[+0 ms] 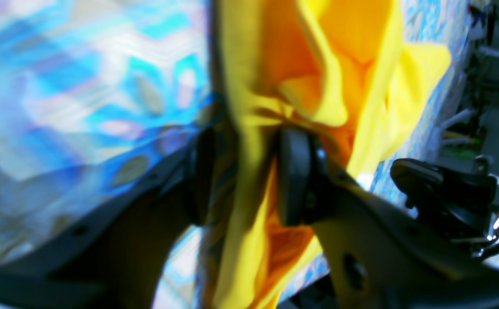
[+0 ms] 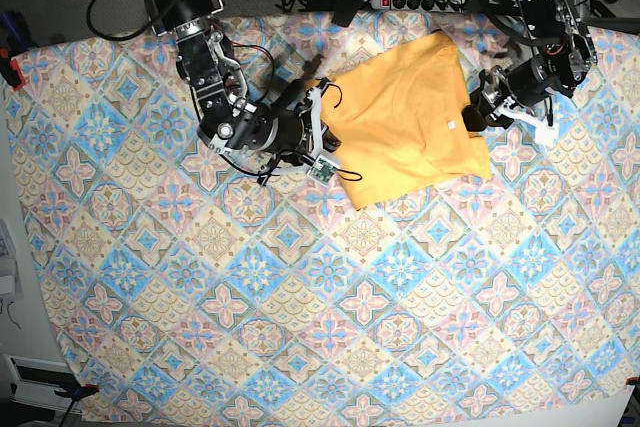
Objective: Fold the T-shirt properly
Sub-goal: 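Release the left gripper and move it to the shirt's other edge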
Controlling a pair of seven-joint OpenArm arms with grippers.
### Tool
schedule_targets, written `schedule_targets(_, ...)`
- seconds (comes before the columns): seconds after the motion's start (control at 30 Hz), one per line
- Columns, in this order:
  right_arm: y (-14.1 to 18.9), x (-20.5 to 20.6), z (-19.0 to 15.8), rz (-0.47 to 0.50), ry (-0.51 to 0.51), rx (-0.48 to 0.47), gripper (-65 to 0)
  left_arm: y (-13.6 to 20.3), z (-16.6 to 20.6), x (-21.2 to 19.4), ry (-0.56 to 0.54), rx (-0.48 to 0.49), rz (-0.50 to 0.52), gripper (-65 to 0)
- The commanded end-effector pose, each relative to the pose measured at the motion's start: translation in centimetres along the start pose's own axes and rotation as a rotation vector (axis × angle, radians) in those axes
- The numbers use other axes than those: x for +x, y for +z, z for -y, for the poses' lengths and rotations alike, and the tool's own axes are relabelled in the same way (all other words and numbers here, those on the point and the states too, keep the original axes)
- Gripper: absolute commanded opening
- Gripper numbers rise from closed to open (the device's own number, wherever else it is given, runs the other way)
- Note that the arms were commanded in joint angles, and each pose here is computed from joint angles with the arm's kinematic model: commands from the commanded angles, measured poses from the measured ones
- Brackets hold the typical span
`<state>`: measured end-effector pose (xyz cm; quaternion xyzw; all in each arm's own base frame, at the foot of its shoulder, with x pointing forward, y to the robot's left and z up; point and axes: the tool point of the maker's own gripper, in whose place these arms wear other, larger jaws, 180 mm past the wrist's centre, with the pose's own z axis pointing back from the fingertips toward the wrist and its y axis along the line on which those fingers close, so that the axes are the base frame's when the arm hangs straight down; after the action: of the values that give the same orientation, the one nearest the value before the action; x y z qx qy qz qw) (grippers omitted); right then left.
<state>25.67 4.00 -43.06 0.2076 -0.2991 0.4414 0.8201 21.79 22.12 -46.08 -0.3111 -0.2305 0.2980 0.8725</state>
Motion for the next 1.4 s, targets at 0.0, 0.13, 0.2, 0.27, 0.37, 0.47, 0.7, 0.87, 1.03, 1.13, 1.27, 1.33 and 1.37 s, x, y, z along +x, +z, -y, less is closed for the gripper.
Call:
schedule_targets(0.0,0.3,1.8,0.4,0.059,0.009,-0.006,-62.8,0.4,1.1,1.1,-0.008,-0.042,0.024,-38.2)
schedule_targets(0.13,0.3,1.8,0.4,0.057,0.009,-0.006,-62.8,0.8,1.6,1.7,0.021,-0.085,0.053,-37.5)
schedule_targets(0.2,0.3,1.8,0.4,0.057,0.009,-0.006,-62.8,1.1,1.5,1.9,0.034,-0.097,0.063,-37.5)
schedule_targets(0.27,0.3,1.8,0.4,0.059,0.009,-0.006,-62.8,1.7,1.5,1.9,0.065,-0.123,0.077,-37.9)
schedule_targets(0.37,0.4,1.9,0.5,0.060,0.011,-0.008,-62.8,2.8,1.6,1.7,0.125,-0.182,0.100,-38.2)
schedule_targets(0.47,0.4,2.0,0.5,0.062,0.011,-0.008,-62.8,4.0,1.7,1.7,0.124,-0.195,0.128,-38.3)
schedule_targets(0.7,0.9,4.0,1.7,0.101,0.044,-0.037,-62.8,6.4,4.7,0.4,-0.025,-0.195,0.140,-45.0)
schedule_targets(0.87,1.3,6.8,3.0,0.147,0.075,-0.062,-62.8,6.0,8.2,-1.7,-0.170,-0.230,0.049,-65.0)
schedule_targets(1.03,1.8,8.7,4.6,0.173,0.108,-0.092,-63.0,4.3,8.9,-4.6,-0.262,-0.204,-0.072,-65.0)
schedule_targets(1.13,2.1,10.1,5.3,0.193,0.124,-0.105,-63.0,3.1,9.3,-6.8,-0.306,-0.194,-0.145,-65.0)
schedule_targets(1.27,1.4,11.7,6.0,0.226,0.120,-0.094,-63.0,1.6,10.3,-10.3,-0.410,-0.179,-0.259,-65.0)
schedule_targets(1.33,0.6,12.4,5.4,0.238,0.133,-0.068,-63.0,1.4,10.9,-11.1,-0.482,-0.164,-0.282,-65.0)
schedule_targets(1.37,0.1,12.6,5.0,0.238,0.147,-0.051,-63.0,1.3,11.0,-11.4,-0.516,-0.150,-0.292,-65.0)
